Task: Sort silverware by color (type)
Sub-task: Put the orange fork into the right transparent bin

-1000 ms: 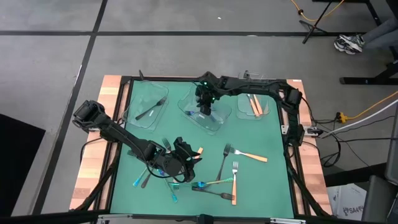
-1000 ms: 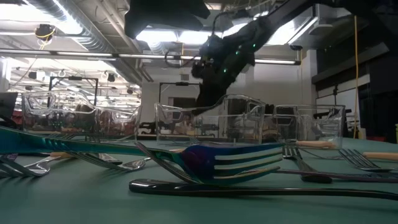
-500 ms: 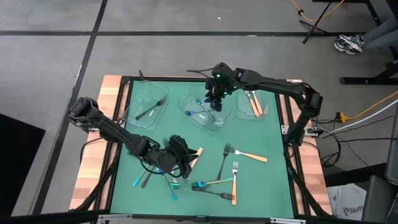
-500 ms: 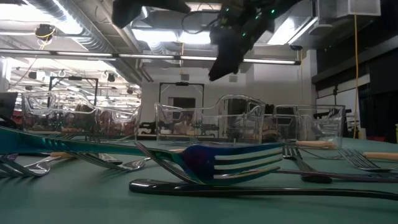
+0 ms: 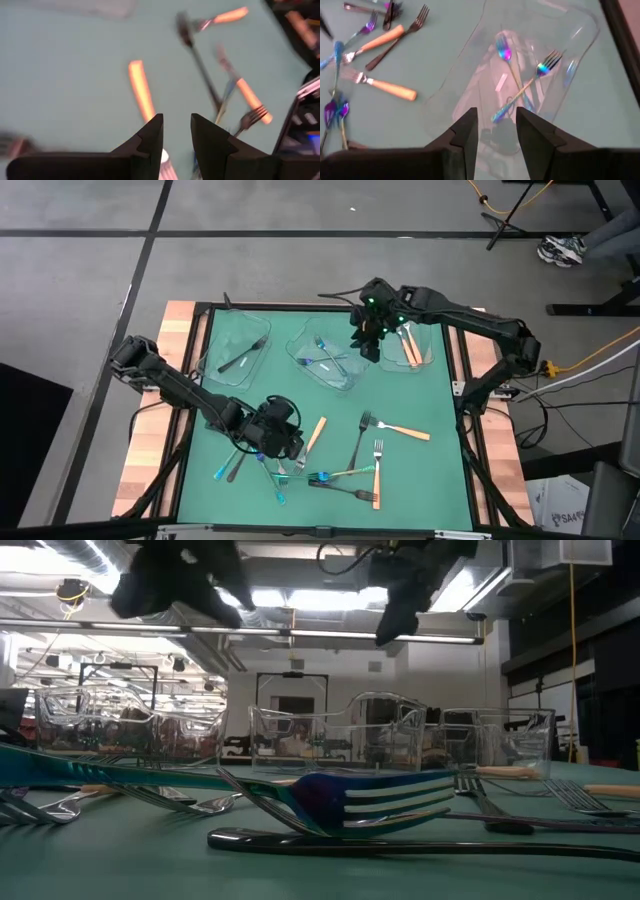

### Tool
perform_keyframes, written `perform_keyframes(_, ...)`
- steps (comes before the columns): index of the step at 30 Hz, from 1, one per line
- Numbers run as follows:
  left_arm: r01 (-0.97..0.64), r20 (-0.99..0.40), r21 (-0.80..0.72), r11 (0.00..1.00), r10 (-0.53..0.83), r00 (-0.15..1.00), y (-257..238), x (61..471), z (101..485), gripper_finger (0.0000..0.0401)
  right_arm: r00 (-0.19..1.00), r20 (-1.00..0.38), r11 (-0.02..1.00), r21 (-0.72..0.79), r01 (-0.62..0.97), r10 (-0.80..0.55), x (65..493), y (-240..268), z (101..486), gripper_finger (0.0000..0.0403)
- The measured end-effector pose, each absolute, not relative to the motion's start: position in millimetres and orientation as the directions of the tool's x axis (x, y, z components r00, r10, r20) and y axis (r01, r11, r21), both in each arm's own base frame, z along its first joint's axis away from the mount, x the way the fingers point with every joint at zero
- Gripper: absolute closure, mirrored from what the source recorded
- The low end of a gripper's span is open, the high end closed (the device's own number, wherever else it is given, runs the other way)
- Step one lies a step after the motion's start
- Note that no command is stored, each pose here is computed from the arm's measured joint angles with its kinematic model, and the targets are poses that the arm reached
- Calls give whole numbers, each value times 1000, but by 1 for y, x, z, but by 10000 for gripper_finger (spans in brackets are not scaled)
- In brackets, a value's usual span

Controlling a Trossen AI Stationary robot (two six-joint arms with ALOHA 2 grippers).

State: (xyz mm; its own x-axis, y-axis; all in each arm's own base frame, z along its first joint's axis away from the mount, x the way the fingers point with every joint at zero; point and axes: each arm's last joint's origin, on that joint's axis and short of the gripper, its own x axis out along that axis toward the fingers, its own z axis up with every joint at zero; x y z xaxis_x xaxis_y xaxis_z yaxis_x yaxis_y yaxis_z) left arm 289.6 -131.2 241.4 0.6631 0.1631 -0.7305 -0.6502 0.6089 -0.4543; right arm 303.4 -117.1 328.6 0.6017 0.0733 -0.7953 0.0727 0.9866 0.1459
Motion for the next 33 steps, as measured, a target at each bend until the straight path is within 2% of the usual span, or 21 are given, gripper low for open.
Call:
perform_keyframes(11, -756, -826, -478, 446, 63, 560, -132, 282, 235, 308, 525, -828, 981, 163, -108, 195, 311, -57, 329, 281)
perform_keyframes(21, -794, -852, -486, 366, 6, 524, -149, 279, 224, 308, 364, -885, 948, 216, -235, 291, 306, 5, 312, 281)
perform_keyframes(28, -812, -865, -470, 345, 1, 501, -160, 275, 216, 308, 262, -942, 953, 135, -270, 208, 297, 45, 278, 281)
perform_keyframes(33, -848, -880, -462, 259, -18, 474, -165, 278, 207, 308, 238, -959, 954, 79, -289, 152, 292, 60, 261, 281)
